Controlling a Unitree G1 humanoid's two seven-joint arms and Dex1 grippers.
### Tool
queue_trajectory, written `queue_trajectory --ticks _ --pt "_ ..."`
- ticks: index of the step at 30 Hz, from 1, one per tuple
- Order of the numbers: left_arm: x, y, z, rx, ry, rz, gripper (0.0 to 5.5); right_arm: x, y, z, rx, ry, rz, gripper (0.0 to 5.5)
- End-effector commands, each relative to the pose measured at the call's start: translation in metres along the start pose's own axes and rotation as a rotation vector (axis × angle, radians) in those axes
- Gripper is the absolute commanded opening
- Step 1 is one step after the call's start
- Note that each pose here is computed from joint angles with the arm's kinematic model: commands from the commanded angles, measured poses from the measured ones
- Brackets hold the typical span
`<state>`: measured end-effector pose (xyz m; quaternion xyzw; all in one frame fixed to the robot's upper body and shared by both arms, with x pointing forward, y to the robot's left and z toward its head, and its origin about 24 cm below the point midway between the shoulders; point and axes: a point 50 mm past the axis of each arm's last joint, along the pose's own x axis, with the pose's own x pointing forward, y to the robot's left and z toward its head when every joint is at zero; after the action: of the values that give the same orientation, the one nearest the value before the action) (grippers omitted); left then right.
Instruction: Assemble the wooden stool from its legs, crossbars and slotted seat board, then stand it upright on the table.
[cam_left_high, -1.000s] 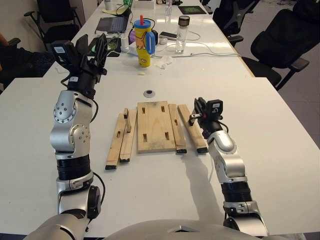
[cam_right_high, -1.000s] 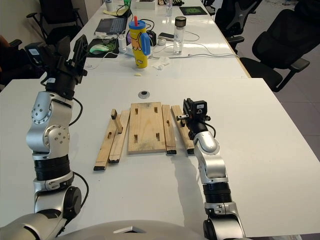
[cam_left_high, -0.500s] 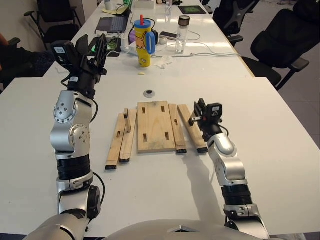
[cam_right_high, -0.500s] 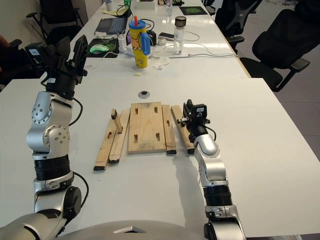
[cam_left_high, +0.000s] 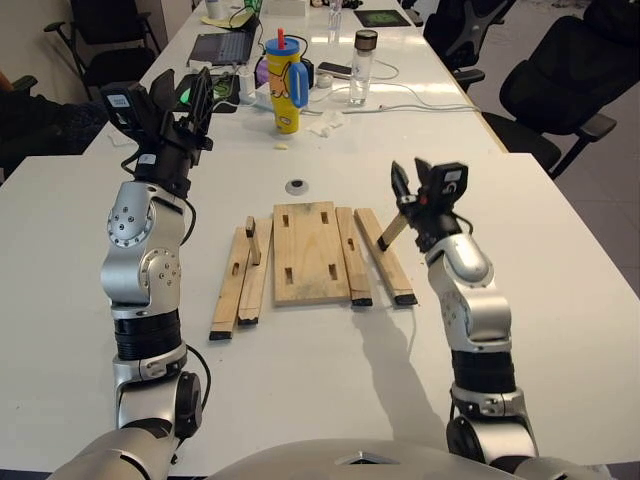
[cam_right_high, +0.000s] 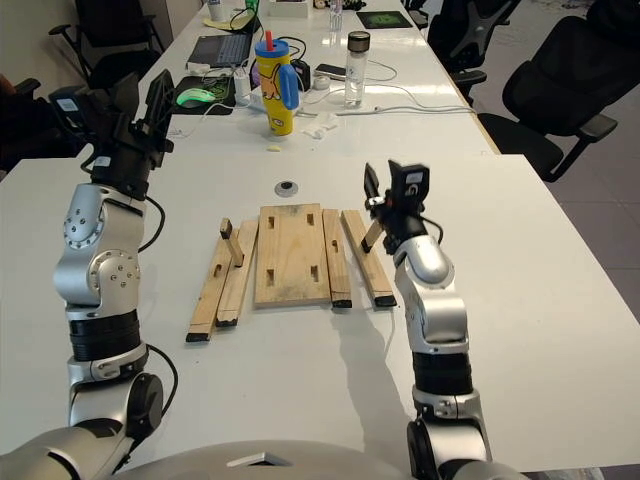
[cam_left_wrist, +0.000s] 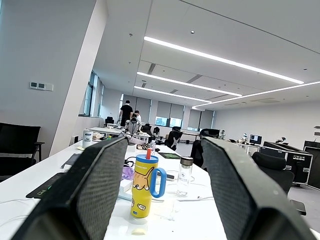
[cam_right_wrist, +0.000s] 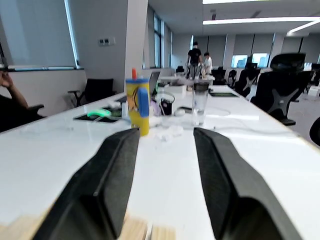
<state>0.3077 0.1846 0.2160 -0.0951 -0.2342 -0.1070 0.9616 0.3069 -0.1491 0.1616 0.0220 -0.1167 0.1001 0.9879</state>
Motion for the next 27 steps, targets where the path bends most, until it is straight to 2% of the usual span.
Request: queue_trajectory --ticks 1,4,8,14,16,20,23,25,27 --pt "-0.001 -0.002 -0.001 0.000 -0.004 -0.001 2.75 0.021 -0.011 0.026 0.065 -0.069 -0.002 1.56" --pt "0.001 -0.002 -0.001 -0.001 -0.005 -0.004 2.75 0.026 -0.025 0.026 0.133 -0.055 -0.047 1.06" --pt "0.002 -0.003 -0.002 -0.002 -0.004 -0.005 2.75 0.029 -0.035 0.022 0.225 -0.024 -0.059 1.06" --pt "0.003 -0.003 -0.002 -0.006 -0.005 -0.002 2.75 0.032 -0.030 0.013 0.256 0.036 -0.017 1.06" --pt "0.003 -0.002 -0.003 -0.006 -0.005 -0.002 2.75 0.032 -0.029 0.017 0.254 0.007 -0.017 1.06" --pt "0.003 -0.001 -0.002 -0.004 -0.006 0.000 2.75 0.032 -0.029 0.048 0.228 -0.182 -0.011 1.06" --pt "0.004 -0.001 -0.003 -0.007 -0.006 -0.004 2.75 0.029 -0.029 0.043 0.228 -0.196 -0.030 1.06" --pt "0.003 0.000 -0.002 -0.005 -0.010 0.000 2.75 0.027 -0.019 -0.030 0.231 0.182 -0.051 1.06" --pt "0.005 -0.002 -0.002 -0.008 -0.011 -0.005 2.75 -0.001 -0.009 -0.105 0.210 0.573 -0.064 1.06"
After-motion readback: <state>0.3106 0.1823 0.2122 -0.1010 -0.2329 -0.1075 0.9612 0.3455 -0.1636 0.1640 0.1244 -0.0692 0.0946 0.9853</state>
